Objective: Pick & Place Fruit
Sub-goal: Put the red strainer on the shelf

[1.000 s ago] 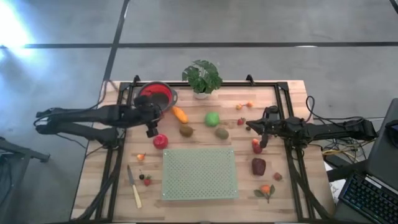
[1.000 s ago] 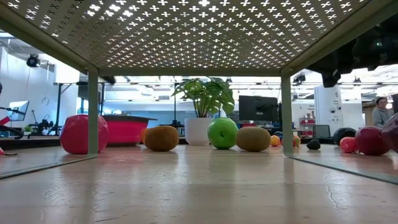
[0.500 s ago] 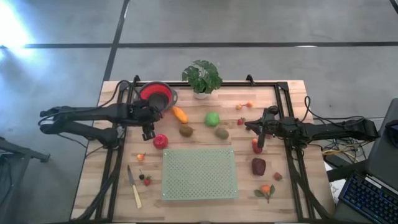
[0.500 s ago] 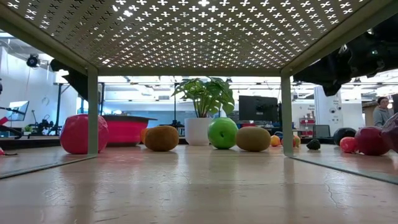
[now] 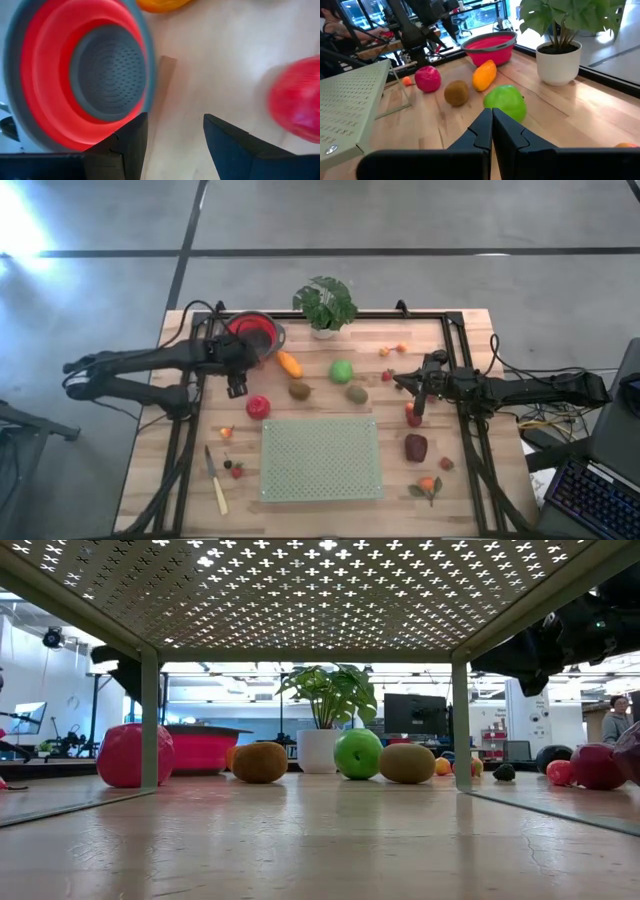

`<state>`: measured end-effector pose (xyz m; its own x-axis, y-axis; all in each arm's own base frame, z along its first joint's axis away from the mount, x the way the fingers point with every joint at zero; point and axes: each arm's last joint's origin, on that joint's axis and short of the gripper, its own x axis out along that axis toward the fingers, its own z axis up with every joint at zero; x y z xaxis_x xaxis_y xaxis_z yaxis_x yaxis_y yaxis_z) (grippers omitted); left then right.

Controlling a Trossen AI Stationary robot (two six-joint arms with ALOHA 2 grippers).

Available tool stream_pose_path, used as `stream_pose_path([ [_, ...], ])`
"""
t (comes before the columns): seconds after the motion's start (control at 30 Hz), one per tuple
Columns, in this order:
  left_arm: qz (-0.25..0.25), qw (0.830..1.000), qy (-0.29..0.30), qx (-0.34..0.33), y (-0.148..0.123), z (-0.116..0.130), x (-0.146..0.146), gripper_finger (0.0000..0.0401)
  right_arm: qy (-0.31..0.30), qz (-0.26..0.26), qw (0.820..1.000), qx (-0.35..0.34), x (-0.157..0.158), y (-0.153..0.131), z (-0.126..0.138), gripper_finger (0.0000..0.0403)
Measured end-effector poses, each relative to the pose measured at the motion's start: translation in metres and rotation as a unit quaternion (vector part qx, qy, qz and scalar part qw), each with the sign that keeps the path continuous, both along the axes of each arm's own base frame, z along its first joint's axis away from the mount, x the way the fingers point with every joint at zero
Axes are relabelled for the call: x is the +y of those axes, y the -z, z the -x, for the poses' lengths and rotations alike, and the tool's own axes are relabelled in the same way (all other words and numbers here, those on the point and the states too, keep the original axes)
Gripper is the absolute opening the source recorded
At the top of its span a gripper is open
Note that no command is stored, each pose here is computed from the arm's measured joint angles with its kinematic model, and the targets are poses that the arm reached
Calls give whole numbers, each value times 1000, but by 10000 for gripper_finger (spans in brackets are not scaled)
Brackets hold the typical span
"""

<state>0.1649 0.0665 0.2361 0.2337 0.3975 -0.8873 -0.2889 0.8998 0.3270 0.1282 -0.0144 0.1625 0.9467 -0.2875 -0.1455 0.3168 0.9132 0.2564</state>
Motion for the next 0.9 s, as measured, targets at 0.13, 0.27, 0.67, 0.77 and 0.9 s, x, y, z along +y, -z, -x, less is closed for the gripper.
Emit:
stream_pose_path([
  [0.13, 14, 1000, -4, 18, 8, -2, 18, 197, -3, 0, 1000, 0, 0, 0, 0, 8],
  [0.27, 29, 998, -4, 47, 18, -4, 35, 197, -3, 0, 1000, 1, 0, 0, 0, 8],
  [0.67, 39, 995, 18, 91, 43, -16, 60, 160, -4, 7, 1000, 5, 0, 1, 0, 8],
  [0.77, 39, 994, 25, 96, 44, -17, 60, 106, -5, 12, 1000, 7, 0, 1, 0, 8],
  [0.9, 26, 995, 34, 87, 38, -15, 59, 22, -5, 13, 1000, 7, 0, 1, 0, 8],
])
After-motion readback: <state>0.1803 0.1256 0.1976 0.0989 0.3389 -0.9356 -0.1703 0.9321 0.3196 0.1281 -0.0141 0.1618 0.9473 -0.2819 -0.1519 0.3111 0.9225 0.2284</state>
